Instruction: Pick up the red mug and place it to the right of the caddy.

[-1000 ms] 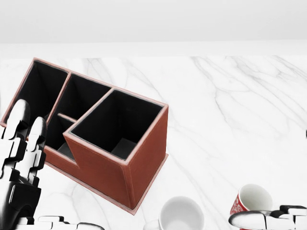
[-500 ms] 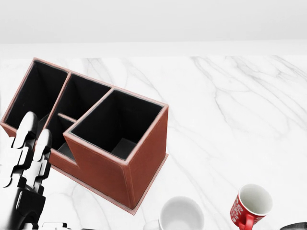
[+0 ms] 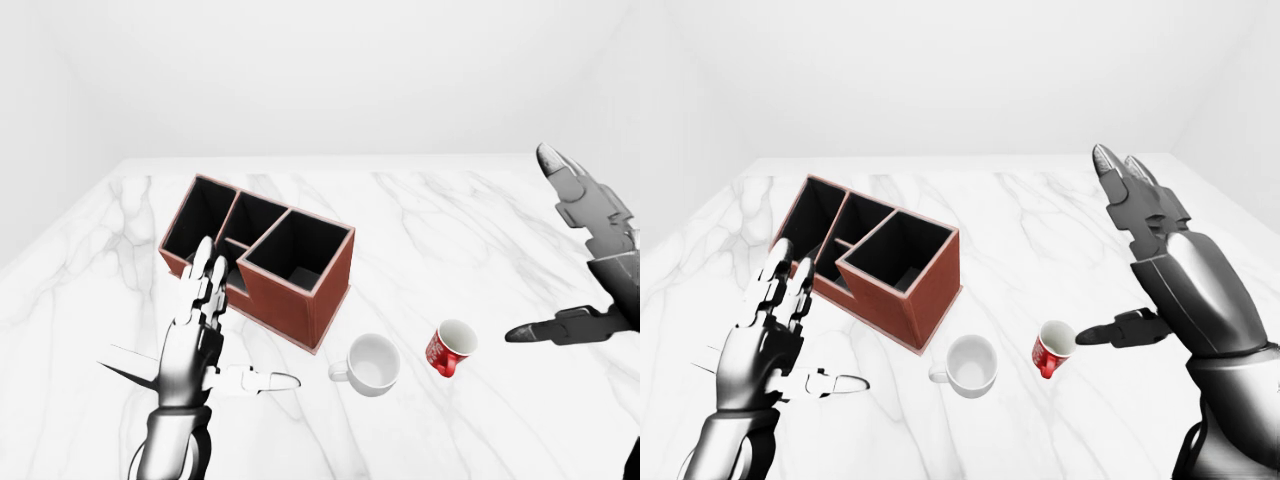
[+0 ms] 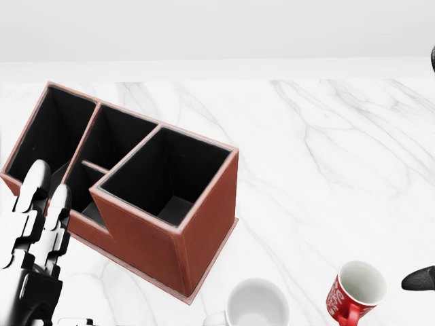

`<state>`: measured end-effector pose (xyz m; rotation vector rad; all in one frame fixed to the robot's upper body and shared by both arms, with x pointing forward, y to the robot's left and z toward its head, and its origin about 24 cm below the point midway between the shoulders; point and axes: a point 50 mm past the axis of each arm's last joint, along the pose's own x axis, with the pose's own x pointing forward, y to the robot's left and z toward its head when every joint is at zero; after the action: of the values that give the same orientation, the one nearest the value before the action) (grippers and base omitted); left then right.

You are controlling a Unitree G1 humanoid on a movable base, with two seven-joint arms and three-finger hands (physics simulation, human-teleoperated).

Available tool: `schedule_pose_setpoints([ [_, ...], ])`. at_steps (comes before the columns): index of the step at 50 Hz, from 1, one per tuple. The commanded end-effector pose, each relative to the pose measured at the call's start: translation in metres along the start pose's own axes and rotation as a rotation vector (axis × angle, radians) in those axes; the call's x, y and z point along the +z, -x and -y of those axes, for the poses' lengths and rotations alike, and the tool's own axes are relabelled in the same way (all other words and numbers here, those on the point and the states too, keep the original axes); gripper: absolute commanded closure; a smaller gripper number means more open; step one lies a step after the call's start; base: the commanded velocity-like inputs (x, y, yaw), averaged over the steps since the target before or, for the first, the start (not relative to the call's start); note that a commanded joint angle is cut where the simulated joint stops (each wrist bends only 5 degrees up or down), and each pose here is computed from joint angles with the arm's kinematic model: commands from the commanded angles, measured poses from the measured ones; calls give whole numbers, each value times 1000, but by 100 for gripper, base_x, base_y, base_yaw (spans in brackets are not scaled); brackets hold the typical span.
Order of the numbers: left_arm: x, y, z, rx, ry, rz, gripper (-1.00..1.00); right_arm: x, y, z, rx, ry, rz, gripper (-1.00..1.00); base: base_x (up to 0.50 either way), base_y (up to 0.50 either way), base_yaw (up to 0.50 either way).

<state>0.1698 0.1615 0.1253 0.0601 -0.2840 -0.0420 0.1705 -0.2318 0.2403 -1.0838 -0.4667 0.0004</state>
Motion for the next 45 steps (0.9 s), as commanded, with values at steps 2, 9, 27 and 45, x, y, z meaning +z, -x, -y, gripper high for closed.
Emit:
schedule_pose_setpoints([
  [2,0,2,-1,4,3,-4,-100,-14,-5,-4,3,70,-118,-100,0,0,0],
  [9,25,-2,-1,1,-14,105,-100,-29,1,-15,34,20,-200,-100,0,0,0],
  [27,3,3,-1,0,7,2,-100,-61,2,-43,145,-87,-324,-100,0,0,0],
  [45,4,0,-1,-3,5,8,-100,-99,21,-79,293,-149,-535,-100,0,0,0],
])
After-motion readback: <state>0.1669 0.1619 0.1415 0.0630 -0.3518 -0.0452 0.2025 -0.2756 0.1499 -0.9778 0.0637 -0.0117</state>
